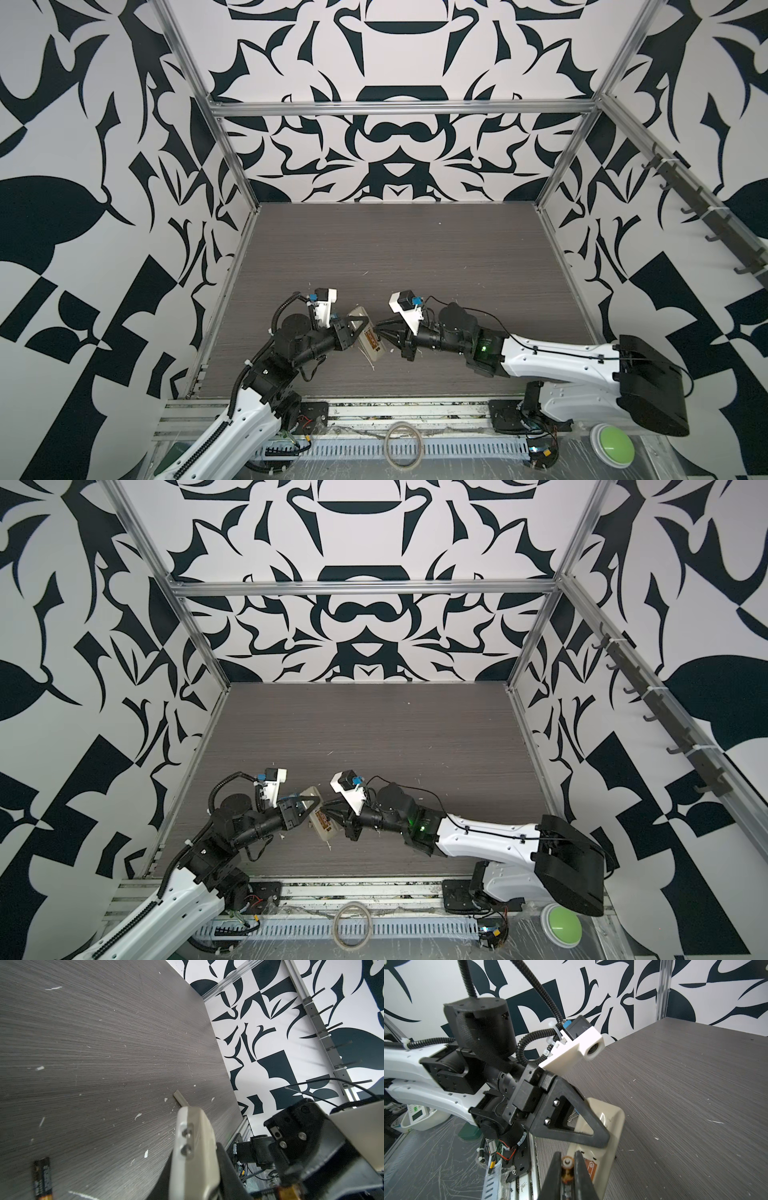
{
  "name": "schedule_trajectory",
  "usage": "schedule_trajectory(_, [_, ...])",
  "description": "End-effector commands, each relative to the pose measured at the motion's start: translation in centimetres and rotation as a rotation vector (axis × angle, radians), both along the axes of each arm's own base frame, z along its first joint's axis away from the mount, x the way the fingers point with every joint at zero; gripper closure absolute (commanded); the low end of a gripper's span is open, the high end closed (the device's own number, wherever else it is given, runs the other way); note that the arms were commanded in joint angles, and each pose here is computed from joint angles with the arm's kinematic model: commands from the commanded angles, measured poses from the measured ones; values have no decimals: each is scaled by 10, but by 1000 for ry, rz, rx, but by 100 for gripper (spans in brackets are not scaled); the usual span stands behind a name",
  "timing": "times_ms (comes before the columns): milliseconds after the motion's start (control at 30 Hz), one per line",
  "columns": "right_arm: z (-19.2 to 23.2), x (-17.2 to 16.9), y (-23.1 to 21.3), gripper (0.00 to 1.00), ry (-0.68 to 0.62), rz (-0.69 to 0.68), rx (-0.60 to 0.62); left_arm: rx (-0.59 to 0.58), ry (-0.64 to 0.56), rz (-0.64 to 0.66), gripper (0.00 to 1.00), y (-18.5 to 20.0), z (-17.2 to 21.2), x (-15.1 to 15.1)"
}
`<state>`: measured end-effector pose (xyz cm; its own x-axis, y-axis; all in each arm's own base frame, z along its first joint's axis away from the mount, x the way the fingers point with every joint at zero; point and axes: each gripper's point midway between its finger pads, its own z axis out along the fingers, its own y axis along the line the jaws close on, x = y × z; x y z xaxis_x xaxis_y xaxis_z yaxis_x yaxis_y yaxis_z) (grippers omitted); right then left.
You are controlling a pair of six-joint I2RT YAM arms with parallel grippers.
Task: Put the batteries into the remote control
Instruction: 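Carry the battery with the right gripper toward the remote in the left gripper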
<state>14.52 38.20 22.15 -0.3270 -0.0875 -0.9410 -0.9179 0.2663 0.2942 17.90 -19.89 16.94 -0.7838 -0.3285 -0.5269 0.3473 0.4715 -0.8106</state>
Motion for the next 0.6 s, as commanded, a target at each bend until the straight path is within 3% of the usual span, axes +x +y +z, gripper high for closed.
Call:
schedule_trajectory(0, [19,3,4,100,-52,-15,59,-46,-46,-10,100,-3,22,1])
schedule_trajectory(567, [3,10,9,100,-55,-41,41,-54,-38,-21,100,-5,21,1])
